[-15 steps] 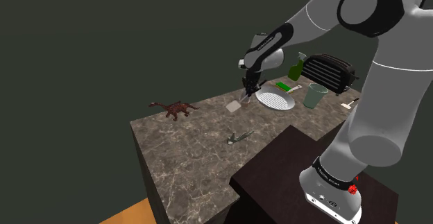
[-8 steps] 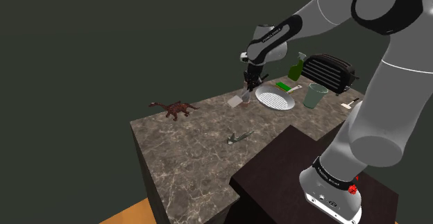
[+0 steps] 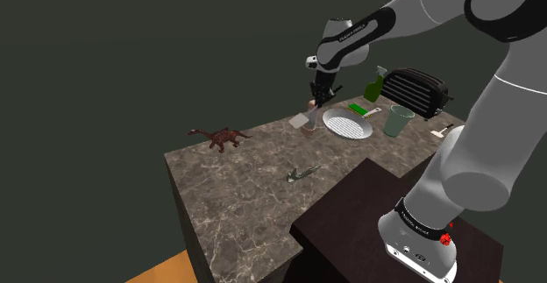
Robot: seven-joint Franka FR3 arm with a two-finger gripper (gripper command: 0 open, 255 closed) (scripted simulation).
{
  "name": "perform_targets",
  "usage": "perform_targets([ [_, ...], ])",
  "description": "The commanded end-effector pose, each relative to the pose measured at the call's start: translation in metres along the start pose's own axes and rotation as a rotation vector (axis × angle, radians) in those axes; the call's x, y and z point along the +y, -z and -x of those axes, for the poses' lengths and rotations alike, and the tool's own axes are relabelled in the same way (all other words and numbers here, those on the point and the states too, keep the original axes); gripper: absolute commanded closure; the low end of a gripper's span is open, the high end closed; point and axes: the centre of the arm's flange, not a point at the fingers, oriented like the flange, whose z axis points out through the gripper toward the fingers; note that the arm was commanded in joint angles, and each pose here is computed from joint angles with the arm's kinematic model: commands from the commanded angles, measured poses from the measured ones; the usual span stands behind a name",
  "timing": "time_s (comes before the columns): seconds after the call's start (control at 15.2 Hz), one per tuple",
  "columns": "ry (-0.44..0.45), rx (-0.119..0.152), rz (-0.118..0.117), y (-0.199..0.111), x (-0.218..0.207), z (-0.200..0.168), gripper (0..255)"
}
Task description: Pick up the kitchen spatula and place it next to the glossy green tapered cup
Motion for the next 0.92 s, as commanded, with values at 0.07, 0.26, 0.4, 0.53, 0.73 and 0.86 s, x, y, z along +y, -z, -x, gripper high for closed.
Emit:
perform_targets([
  [0.07,0.0,0.0,-0.001,0.006,-0.008,0.011,255],
  [0.26,0.0,0.0,-0.001,0.004,-0.032,0.043,255],
  [0.4,0.0,0.0,-0.001,0.003,-0.048,0.063,255],
  [0.53,0.0,0.0,-0.001,0.002,-0.064,0.084,255],
  [0.73,0.0,0.0,-0.001,0.0,-0.089,0.115,255],
  [0.86,0.0,0.0,-0.001,-0.002,-0.105,0.136,255],
])
